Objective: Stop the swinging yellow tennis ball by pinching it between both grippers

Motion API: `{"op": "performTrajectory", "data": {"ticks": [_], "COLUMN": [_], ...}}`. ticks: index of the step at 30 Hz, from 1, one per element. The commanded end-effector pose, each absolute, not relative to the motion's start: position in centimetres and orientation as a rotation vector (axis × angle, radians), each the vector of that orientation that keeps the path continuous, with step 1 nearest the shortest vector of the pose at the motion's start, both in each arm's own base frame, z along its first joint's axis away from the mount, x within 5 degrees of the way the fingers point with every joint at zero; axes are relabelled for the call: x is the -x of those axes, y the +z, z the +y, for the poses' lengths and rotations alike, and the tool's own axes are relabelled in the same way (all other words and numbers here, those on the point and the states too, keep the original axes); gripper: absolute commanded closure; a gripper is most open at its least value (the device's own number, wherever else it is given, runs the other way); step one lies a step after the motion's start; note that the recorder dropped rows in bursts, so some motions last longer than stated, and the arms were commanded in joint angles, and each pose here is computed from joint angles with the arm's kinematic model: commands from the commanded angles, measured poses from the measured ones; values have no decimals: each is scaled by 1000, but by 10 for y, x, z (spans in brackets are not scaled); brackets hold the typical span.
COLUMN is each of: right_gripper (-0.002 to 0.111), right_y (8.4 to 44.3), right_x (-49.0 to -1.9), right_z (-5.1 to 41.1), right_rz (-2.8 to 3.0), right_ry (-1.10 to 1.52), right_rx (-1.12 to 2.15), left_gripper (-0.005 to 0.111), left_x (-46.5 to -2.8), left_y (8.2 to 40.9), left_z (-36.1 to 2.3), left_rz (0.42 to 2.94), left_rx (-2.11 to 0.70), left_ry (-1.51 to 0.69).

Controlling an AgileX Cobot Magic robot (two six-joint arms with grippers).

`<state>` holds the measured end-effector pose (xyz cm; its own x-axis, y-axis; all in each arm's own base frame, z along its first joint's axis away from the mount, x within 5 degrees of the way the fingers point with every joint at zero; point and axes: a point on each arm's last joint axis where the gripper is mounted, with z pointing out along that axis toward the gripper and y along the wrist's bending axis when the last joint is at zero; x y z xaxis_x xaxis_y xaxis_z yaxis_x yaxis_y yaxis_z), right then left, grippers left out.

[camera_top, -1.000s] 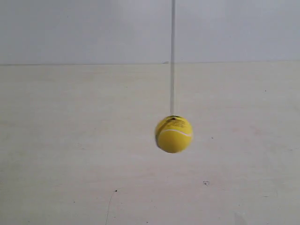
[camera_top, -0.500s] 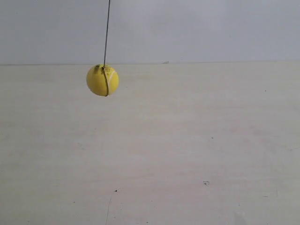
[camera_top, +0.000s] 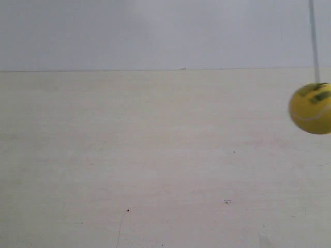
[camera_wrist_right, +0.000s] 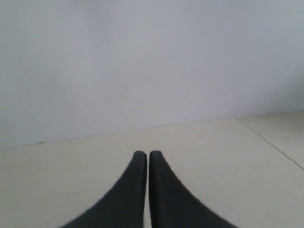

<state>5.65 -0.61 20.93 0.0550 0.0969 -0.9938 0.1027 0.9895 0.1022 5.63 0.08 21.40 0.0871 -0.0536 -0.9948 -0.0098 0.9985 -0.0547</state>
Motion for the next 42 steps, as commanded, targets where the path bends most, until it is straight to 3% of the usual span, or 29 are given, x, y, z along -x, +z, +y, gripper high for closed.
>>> {"op": "performTrajectory", "data": {"ticks": [1, 8, 18, 27, 33, 42], "right_gripper": [108, 108, 108, 108, 108, 108], "right_y": [219, 233, 279, 327, 308, 261], "right_x": [-55, -52, -53, -125, -180, -219], "right_z": [-6, -6, -6, -12, -16, -18], "right_rz": [1403, 1246, 1074, 1342, 1604, 1829], "right_ry": [90, 86, 106, 61, -14, -99], "right_rx": [-232, -198, -178, -165, -93, 55], "left_gripper": [102, 102, 102, 102, 102, 102], "left_x": [-55, -53, -66, -130, -178, -235], "left_y": [219, 231, 277, 329, 344, 324], "left_z": [1, 0, -1, -17, -25, -37], "left_rz": [1418, 1290, 1187, 1367, 1500, 1704], "left_rx": [87, 78, 65, -153, -286, -583], "left_ry": [-80, -86, -119, -138, -161, -337]}}
